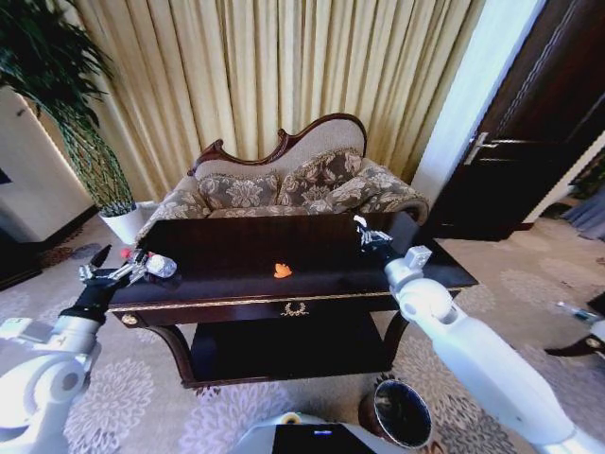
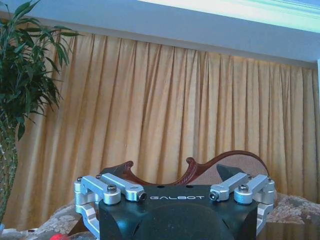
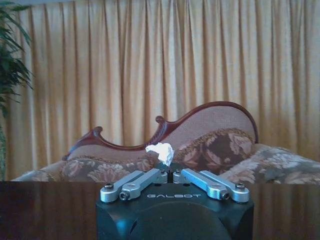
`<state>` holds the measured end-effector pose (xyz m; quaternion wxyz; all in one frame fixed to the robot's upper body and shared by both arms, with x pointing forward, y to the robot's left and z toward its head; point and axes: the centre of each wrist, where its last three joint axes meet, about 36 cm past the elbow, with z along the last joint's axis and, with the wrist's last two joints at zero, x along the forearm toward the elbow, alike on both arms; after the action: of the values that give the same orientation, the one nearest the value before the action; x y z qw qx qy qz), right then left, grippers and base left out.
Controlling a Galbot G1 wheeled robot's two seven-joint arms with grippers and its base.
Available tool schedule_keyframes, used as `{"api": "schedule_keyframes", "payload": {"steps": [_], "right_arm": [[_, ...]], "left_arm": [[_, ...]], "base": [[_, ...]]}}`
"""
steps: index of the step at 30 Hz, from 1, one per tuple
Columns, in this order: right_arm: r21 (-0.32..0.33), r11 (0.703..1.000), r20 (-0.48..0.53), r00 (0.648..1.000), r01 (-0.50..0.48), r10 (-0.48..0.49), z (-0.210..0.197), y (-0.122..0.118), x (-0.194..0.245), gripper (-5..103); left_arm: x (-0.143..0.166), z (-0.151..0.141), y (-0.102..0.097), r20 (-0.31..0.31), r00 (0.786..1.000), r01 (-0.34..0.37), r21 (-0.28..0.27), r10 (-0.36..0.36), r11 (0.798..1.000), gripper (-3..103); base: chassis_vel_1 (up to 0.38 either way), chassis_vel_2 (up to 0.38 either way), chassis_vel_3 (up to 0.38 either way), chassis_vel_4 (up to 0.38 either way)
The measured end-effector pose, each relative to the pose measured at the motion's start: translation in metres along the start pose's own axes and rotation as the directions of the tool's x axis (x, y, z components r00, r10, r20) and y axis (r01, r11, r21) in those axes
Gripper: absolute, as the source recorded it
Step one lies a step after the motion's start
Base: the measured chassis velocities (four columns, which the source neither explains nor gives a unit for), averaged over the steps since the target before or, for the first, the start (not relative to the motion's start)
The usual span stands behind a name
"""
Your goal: Move to the front of the table and place the trash on the table into the trash bin.
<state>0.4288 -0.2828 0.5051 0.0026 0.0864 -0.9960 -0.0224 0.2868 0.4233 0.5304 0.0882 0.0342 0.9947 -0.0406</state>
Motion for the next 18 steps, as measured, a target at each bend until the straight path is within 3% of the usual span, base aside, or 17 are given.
{"api": "schedule_keyframes", "payload": {"steps": [8,18], "right_arm": [[0.008,1.000,0.002,1.000,-0.028,0.028,0.002,-0.003,0.009,1],[0.034,0.998,0.002,0.998,-0.056,0.056,0.005,-0.006,0.013,1]], "left_arm": [[-0.001,0.002,-0.002,-0.004,1.000,-0.008,0.000,0.008,1.000,100],[-0.001,0.000,-0.005,0.001,1.000,-0.025,-0.001,0.025,1.000,100]], "base": [[0.069,-0.071,-0.072,0.081],[0.208,-0.212,-0.210,0.205]]}}
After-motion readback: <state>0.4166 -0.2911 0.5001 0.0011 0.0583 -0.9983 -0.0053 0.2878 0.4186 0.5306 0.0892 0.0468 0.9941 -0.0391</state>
